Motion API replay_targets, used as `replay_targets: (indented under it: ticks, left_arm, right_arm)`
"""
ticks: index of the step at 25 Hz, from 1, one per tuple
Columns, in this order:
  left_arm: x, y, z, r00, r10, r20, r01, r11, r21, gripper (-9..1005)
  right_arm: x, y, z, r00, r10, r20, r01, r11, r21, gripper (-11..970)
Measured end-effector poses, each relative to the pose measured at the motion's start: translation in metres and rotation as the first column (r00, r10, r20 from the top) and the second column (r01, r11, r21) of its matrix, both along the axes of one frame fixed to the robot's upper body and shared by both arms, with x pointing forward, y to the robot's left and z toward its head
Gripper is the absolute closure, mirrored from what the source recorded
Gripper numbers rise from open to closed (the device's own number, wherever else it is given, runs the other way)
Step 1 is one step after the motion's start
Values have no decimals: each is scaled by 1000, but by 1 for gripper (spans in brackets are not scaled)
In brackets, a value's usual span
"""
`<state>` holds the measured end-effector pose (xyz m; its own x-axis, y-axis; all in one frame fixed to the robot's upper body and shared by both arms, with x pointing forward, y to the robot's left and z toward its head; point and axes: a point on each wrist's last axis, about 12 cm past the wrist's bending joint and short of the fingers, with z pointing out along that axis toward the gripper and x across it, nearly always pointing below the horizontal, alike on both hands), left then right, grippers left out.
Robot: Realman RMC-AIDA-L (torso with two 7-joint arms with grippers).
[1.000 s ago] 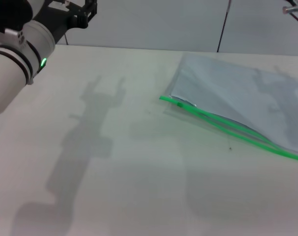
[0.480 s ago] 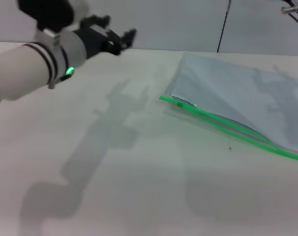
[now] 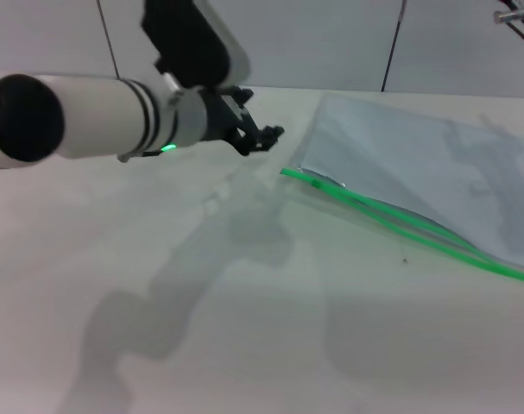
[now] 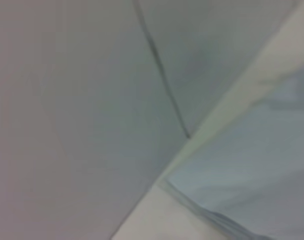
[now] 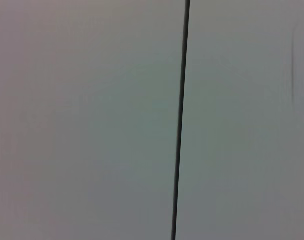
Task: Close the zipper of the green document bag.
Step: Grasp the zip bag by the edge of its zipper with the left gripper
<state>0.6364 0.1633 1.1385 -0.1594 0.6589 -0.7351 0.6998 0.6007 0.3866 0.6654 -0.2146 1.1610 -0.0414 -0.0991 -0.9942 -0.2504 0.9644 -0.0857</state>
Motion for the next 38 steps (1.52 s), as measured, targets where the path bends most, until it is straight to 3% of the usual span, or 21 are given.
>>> replay_targets:
  ticks: [12,18,24,27,32,38]
  left_arm:
    - [-2,-34,6,987,-152,-47,158,971,180,325]
    - [-2,-35,8,989,-144,-41,149,974,172,326]
    - [1,-22,15,999,-37,7,37,998,52,326]
    - [-3,-5,25,995,56,81,-50,995,-83,327]
    - [-14,29,38,946,260,195,-184,923,-338,327]
    - [-24,52,38,882,403,246,-261,850,-457,328]
  right_arm:
    - [2,2,1,1000,3,-1,-3,1000,-3,386]
    - [2,2,0,1000,3,-2,-3,1000,-3,386]
    - [2,1,-1,1000,1,-7,-1,1000,-2,386]
    - [2,1,-1,1000,1,-8,-1,1000,-2,386]
    - [2,-1,-2,1000,-5,-9,5,1000,0,387]
    - [2,-1,-2,1000,-7,-10,7,1000,0,387]
